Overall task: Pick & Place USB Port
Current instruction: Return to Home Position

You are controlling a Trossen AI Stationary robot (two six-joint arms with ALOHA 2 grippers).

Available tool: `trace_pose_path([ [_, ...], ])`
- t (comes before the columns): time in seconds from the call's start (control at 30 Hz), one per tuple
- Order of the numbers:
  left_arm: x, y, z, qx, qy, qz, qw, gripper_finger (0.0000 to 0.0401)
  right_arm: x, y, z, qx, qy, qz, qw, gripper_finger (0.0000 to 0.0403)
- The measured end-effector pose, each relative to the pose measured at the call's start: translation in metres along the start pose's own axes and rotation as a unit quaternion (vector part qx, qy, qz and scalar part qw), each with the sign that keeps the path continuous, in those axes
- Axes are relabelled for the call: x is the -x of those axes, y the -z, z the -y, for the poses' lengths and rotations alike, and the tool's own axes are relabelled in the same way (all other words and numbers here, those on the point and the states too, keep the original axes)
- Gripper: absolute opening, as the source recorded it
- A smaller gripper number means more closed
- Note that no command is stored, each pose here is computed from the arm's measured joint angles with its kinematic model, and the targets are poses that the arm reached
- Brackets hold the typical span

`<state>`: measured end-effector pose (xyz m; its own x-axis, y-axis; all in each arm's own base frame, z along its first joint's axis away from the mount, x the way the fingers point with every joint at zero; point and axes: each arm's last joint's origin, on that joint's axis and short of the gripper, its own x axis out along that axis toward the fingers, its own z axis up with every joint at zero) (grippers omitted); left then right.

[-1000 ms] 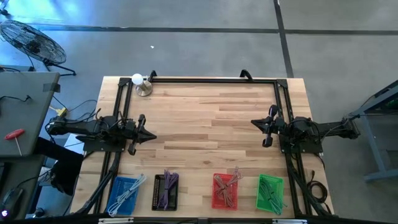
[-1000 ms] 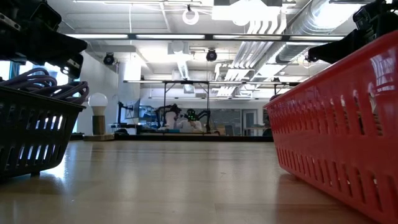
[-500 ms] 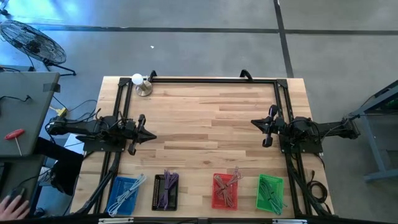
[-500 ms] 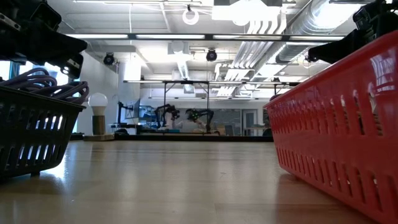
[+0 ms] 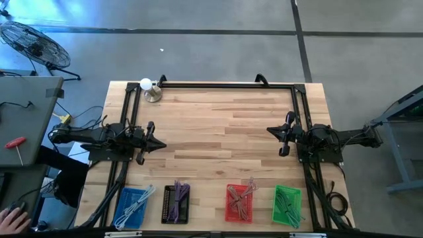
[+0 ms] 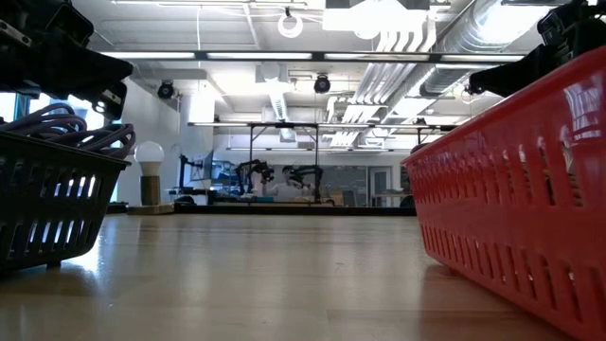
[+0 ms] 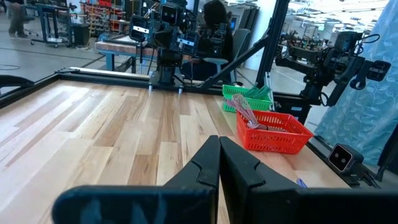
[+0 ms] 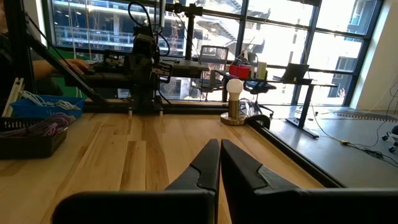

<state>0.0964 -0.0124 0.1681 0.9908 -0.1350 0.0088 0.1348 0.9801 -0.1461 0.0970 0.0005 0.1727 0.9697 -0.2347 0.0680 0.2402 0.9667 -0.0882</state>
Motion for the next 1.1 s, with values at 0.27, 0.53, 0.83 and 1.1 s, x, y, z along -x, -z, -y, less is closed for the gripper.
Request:
trace_pose_path([
  [0.27,0.0000,0.0000,0.0000,0.000,0.000,0.000,1.000,0.0002,0.0000,0.0000,0.0000,0.000,0.000,0.000,1.000,0.0009],
  [0.53,0.0000,0.0000,0.0000,0.000,0.000,0.000,1.000,0.0002,0.0000,0.0000,0.0000,0.000,0.000,0.000,1.000,0.0005],
  [0.83,0.0000,0.0000,0.0000,0.000,0.000,0.000,1.000,0.0002,0.0000,0.0000,0.0000,0.000,0.000,0.000,1.000,0.0005],
  [1.1,0.0000,0.0000,0.0000,0.000,0.000,0.000,1.000,0.0002,0.0000,0.0000,0.0000,0.000,0.000,0.000,1.000,0.0003],
])
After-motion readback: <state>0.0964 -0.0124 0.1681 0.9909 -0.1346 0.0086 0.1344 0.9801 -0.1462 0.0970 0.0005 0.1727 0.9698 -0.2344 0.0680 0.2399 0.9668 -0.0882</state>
